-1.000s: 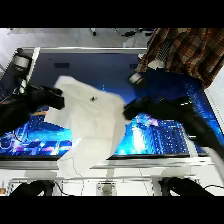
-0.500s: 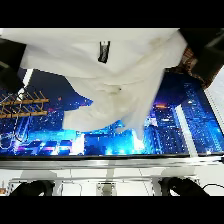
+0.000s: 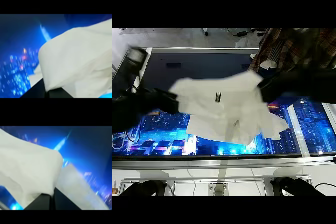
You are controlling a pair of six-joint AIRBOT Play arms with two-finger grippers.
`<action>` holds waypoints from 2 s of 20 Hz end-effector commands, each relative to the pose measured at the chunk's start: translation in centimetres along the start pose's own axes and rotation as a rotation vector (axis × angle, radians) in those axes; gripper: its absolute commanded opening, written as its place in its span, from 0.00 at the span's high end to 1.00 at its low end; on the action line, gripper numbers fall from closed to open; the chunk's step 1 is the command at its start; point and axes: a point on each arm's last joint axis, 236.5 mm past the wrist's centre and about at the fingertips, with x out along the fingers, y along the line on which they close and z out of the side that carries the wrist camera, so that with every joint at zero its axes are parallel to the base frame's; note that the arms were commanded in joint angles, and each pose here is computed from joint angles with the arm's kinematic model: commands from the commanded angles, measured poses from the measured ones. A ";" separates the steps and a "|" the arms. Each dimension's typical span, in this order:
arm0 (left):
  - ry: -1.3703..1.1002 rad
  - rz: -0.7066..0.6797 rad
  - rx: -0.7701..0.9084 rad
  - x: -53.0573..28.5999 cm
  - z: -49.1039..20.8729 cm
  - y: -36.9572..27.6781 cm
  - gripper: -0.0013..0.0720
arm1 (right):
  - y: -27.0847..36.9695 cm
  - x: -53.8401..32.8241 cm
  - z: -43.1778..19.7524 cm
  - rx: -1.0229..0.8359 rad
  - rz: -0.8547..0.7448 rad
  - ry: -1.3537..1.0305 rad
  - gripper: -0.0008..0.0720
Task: Fold the clothes and pants, and hang the long-sleeved shirts on hangers.
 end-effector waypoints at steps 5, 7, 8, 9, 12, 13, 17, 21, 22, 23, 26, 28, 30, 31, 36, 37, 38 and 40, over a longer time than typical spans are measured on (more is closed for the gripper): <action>0.317 -0.059 -0.120 11.1 -13.4 -1.8 0.95 | 3.0 10.8 -12.0 0.137 0.152 0.313 0.93; 0.327 -0.151 -0.079 12.3 -13.9 -3.7 0.95 | 4.4 11.8 -12.4 0.178 0.200 0.297 0.93; 0.336 -0.192 -0.070 12.8 -14.2 -4.6 0.95 | 4.5 12.3 -12.6 0.177 0.195 0.290 0.93; 0.346 -0.217 -0.057 13.1 -14.5 -5.1 0.94 | 4.6 12.8 -12.8 0.180 0.191 0.280 0.93; 0.347 -0.251 -0.020 13.4 -14.6 -5.7 0.69 | 4.3 13.6 -12.7 0.199 0.178 0.266 0.93; 0.333 -0.249 -0.022 13.1 -14.1 -5.6 0.60 | 4.1 13.8 -12.5 0.206 0.172 0.255 0.93; 0.138 -0.247 -0.149 9.1 -8.4 -3.6 0.41 | 3.9 13.9 -12.1 0.212 0.163 0.237 0.93; -0.077 0.014 -0.232 1.8 -5.2 6.5 0.41 | 3.9 13.9 -12.1 0.212 0.162 0.238 0.93; -0.068 0.118 -0.259 0.3 -6.4 9.9 0.41 | 3.9 13.9 -12.1 0.212 0.163 0.238 0.93; -0.026 0.232 -0.297 -1.1 -8.5 13.7 0.41 | 3.9 13.9 -12.1 0.213 0.163 0.238 0.93; 0.079 0.485 -0.441 -5.1 -15.2 22.8 0.41 | 3.9 13.9 -12.1 0.212 0.163 0.237 0.93; 0.076 0.518 -0.562 -6.3 -18.3 25.6 0.41 | 3.9 13.9 -12.1 0.212 0.163 0.237 0.93; 0.074 0.490 -0.663 -6.0 -20.8 27.0 0.41 | 3.8 14.0 -12.0 0.207 0.162 0.234 0.93; 0.104 0.477 -0.707 -5.5 -22.2 27.4 0.41 | 3.8 14.0 -11.8 0.197 0.160 0.225 0.93; 0.226 0.403 -0.798 -1.7 -27.1 28.8 0.41 | 3.6 14.2 -11.3 0.190 0.155 0.200 0.93; 0.236 0.404 -0.813 -1.0 -27.9 29.3 0.41 | 3.6 14.1 -11.3 0.190 0.156 0.203 0.93; 0.245 0.406 -0.827 -0.3 -28.7 29.9 0.41 | 3.7 14.1 -11.4 0.190 0.158 0.206 0.93; 0.264 0.396 -0.849 1.2 -30.3 30.5 0.41 | 3.8 14.0 -11.7 0.190 0.163 0.220 0.93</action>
